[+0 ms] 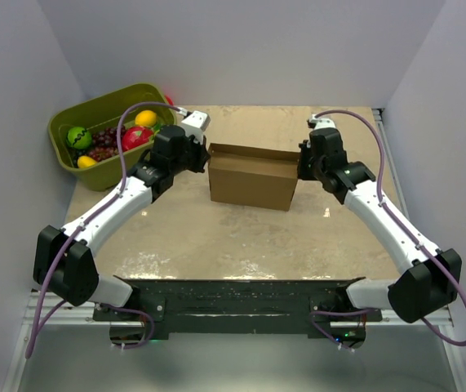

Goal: Fold the paper box

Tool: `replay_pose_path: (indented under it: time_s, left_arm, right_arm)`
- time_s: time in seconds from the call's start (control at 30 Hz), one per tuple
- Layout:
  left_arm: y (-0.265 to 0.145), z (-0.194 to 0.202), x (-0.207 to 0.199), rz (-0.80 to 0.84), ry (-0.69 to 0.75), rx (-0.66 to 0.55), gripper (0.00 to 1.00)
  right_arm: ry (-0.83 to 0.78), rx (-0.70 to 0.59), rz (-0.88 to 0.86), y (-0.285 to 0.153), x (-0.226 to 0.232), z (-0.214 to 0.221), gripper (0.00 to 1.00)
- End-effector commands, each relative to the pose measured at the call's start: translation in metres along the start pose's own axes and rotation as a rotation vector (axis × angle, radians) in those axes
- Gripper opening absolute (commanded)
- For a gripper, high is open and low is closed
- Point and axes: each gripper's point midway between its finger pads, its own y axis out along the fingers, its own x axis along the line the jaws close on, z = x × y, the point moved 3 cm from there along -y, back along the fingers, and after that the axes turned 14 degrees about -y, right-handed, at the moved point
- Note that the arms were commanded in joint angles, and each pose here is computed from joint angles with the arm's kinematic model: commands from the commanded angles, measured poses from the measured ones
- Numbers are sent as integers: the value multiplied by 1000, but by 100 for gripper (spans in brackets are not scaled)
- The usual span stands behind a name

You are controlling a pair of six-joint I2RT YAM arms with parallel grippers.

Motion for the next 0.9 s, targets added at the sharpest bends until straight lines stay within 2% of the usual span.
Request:
replay_pose_path:
  time_s: [0.0,0.43,0.7,0.77,0.87]
  left_arm:
    - [1,78,21,-74,15,292,0]
    - [1,100,17,-84,45,346,0]
    - [-2,112,16,-79,11,365,0]
    - [-2,112,15,-72,7,362,0]
    - [-3,104,16,-90,12,342,0]
  right_arm:
    - [11,31,-46,3,9,12,0]
    - [-40,137,-8,10,4,58,0]
    - [-34,125,4,7,3,58,1]
    - [-32,106,12,4,2,50,7]
    - [-23,69,20,-6,0,35,24]
